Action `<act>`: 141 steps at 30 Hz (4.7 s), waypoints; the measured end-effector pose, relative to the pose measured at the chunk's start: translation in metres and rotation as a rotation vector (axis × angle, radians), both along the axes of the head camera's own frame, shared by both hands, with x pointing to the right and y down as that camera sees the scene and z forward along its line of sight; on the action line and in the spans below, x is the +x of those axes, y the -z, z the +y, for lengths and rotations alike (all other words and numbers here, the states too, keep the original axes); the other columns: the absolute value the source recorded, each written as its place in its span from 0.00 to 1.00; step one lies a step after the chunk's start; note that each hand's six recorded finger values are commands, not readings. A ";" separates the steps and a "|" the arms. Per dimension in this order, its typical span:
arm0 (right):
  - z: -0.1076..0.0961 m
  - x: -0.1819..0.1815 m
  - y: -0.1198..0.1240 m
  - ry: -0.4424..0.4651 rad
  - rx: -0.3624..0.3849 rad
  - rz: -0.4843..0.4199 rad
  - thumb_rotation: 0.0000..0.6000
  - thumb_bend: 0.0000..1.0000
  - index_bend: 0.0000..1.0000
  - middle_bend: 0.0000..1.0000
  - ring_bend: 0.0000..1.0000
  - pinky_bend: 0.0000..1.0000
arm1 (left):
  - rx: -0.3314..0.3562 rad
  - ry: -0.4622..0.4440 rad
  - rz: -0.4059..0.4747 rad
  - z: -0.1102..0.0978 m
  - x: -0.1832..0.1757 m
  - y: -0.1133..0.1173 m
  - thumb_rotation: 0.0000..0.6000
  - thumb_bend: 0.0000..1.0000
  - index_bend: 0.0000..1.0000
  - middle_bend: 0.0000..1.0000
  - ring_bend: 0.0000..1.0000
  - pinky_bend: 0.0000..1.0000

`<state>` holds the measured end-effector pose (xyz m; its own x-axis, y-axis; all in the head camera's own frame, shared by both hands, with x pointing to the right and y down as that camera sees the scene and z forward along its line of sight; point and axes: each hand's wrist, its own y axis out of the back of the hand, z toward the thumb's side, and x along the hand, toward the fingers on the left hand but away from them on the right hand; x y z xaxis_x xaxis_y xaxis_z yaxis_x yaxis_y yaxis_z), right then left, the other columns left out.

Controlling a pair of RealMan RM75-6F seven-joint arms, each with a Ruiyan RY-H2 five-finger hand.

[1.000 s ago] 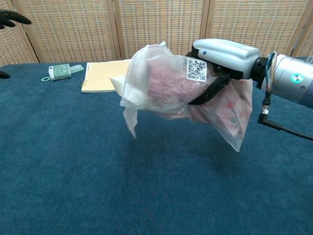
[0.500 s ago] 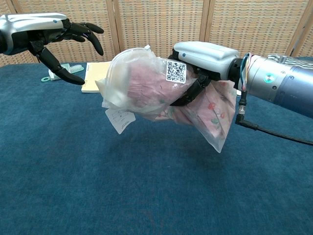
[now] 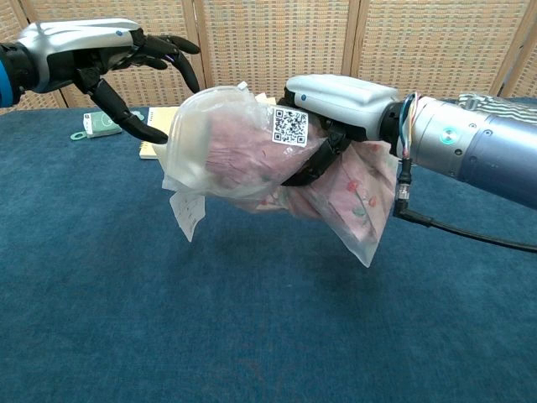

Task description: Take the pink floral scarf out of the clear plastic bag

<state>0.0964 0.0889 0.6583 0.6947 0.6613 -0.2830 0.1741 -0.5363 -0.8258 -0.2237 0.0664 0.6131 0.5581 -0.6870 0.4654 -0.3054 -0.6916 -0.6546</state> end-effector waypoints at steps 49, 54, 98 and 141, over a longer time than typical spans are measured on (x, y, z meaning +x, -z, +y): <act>0.008 -0.020 -0.002 -0.001 -0.034 0.014 1.00 0.75 0.70 0.70 0.68 0.84 | -0.055 -0.027 -0.041 0.020 0.041 -0.016 1.00 0.54 0.71 0.00 0.00 0.00; 0.008 -0.019 -0.001 0.000 -0.035 0.016 1.00 0.76 0.70 0.70 0.68 0.84 | -0.048 -0.031 -0.051 0.020 0.042 -0.015 1.00 0.63 0.71 0.00 0.00 0.00; 0.006 -0.004 -0.001 0.023 -0.015 0.053 1.00 0.80 0.70 0.69 0.68 0.84 | -0.021 -0.005 -0.072 0.007 0.044 -0.015 1.00 1.00 0.72 0.00 0.00 0.00; 0.050 0.198 0.002 0.336 0.330 0.556 1.00 0.00 0.16 0.50 0.48 0.56 | -0.140 0.114 -0.098 -0.011 0.061 -0.068 1.00 1.00 0.72 0.00 0.00 0.00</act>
<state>0.2944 0.1386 0.6562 0.6869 0.5493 -0.4759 -0.4484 -0.1950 -0.8723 -0.1631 0.0556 0.6814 0.4277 -0.6675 0.6095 -0.3262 -0.7428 -0.5846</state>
